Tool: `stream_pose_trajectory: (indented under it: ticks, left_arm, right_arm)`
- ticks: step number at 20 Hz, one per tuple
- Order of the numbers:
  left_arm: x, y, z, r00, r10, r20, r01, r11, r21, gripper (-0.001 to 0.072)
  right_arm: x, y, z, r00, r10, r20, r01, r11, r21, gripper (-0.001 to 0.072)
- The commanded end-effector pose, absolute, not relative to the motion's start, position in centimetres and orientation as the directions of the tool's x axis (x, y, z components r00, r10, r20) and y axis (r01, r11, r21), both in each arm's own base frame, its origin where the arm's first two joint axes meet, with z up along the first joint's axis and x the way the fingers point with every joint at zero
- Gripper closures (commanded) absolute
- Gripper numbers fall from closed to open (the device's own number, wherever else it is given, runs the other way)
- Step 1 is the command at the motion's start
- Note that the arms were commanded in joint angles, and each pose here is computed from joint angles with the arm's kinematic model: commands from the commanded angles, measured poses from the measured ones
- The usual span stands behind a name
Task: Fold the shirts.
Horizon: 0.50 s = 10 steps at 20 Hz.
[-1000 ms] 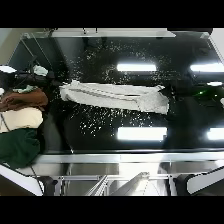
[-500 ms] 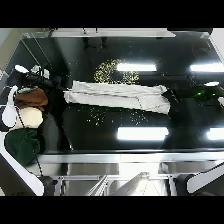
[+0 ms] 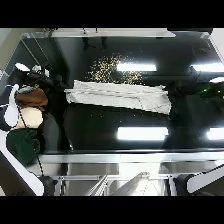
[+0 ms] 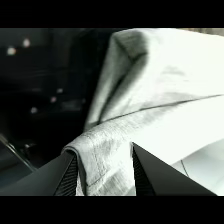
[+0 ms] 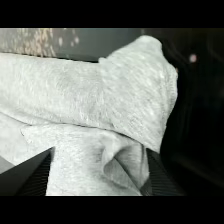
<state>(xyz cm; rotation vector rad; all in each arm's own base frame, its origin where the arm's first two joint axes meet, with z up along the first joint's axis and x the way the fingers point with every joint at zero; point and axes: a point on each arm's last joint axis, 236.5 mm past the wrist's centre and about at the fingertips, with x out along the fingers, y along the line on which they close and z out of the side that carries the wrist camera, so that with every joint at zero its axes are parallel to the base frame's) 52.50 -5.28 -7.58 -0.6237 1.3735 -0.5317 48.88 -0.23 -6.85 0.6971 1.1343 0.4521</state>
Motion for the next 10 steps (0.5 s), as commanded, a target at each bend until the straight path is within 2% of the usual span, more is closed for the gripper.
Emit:
stream_pose_trajectory:
  ticks: [1,6,9,10]
  left_arm:
    - [53.0,-4.0,-3.2,0.143,-0.687,-0.712,0.056,0.724,-0.687,0.0367]
    - [52.1,-2.9,-0.7,0.197,-0.672,-0.714,0.012,0.73,-0.684,0.0367]
    - [51.7,-3.6,-1.7,0.189,-0.673,-0.715,0.013,0.73,-0.683,0.0366]
    - [51.5,-4.0,-2.3,0.18,-0.674,-0.716,0.005,0.729,-0.685,0.0366]
  right_arm:
    - [48.4,-3.1,-6.4,0.343,0.573,-0.745,0.07,0.775,0.628,0.0016]
    - [46.1,1.3,-9.9,0.173,0.67,-0.722,0.097,0.718,0.69,0.0016]
    - [45.5,6.4,-10.0,0.1,0.77,-0.63,0.088,0.624,0.777,0.0016]
    - [45.6,7.5,-10.2,0.092,0.778,-0.622,0.084,0.616,0.783,0.0018]
